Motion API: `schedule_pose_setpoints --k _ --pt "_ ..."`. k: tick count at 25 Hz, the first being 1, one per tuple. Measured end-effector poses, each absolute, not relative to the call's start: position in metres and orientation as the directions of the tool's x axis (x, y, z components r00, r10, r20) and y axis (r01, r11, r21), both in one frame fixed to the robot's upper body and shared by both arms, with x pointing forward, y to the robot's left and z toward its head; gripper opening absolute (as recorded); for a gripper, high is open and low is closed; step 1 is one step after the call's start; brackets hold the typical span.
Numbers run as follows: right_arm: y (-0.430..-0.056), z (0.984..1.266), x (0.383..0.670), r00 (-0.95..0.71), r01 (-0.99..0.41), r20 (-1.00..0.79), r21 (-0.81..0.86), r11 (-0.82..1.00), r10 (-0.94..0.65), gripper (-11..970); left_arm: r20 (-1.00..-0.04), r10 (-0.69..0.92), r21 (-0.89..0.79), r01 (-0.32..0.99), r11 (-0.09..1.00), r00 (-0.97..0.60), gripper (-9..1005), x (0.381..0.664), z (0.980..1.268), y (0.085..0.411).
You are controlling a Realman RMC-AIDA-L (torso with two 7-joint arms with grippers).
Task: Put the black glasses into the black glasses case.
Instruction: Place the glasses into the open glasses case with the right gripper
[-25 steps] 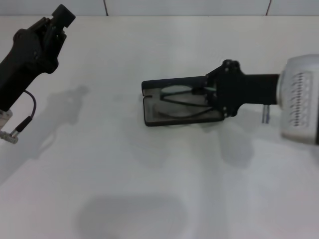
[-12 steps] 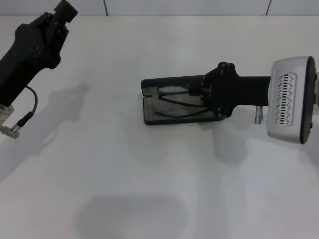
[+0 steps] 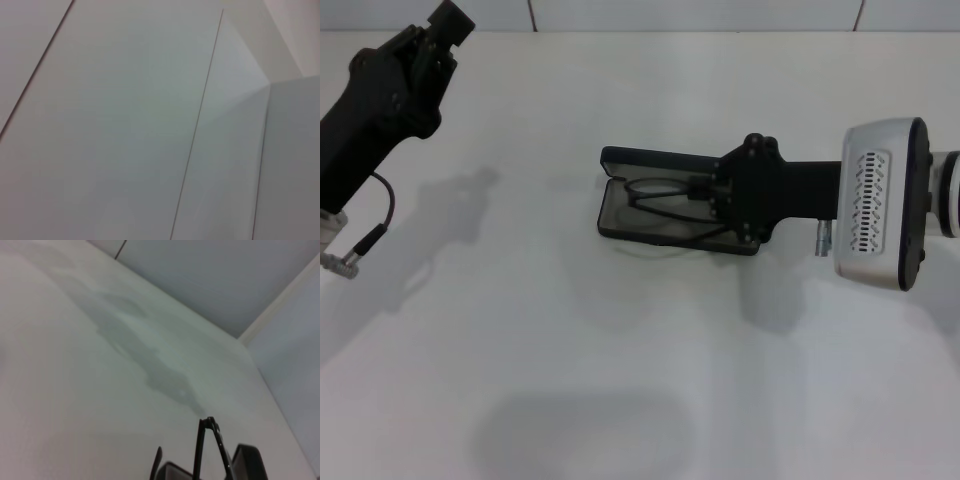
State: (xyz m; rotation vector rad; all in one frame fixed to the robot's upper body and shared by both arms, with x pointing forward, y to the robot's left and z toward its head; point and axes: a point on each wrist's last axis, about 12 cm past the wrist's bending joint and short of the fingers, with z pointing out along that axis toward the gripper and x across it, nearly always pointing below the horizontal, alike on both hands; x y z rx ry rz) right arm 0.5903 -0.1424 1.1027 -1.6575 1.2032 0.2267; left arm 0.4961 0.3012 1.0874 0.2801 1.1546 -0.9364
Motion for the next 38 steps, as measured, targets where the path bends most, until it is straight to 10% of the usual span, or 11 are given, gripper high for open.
schedule_pose_setpoints --k 38 --pt "-0.14 1.093 0.608 0.302 -0.839 -0.734 -0.507 0.196 -0.608 110 -0.869 -0.488 -0.265 0.758 0.596 0.08 32 0.495 1.086 0.297"
